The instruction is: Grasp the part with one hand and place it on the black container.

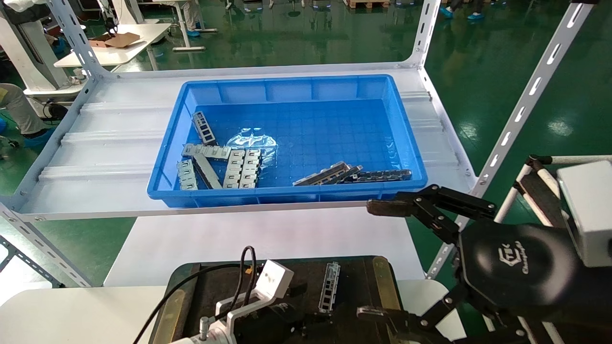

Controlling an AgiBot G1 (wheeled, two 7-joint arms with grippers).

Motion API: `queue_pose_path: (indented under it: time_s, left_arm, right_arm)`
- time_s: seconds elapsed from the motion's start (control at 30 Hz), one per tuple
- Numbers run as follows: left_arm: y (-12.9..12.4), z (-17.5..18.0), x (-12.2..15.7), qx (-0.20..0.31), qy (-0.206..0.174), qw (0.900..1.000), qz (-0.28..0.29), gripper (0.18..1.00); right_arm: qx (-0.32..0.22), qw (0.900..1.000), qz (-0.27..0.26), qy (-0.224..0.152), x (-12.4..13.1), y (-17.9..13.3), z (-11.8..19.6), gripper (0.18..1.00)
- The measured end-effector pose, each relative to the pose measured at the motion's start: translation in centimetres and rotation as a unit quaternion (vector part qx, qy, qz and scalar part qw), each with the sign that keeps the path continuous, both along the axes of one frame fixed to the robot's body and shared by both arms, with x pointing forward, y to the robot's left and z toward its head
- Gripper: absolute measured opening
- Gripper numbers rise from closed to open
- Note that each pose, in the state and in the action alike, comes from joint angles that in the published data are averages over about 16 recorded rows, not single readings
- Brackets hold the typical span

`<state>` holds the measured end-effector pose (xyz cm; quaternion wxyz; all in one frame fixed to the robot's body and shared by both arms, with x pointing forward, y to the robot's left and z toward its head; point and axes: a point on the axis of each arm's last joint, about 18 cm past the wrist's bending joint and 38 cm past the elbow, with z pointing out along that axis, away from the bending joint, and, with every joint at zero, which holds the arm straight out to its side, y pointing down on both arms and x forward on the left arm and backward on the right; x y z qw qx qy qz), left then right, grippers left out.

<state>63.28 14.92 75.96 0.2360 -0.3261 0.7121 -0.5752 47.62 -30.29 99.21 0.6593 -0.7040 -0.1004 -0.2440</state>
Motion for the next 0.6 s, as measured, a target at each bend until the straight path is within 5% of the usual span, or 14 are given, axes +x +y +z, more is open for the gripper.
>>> queue_pose_path:
  time_s: [0.6]
  left_arm:
    - [7.2,3.1,-3.4,0.081,-0.061,0.9813,-0.164,1.001]
  right_arm:
    - [0.0,1.0,0.0,0.0,0.0,0.0,0.0,1.001]
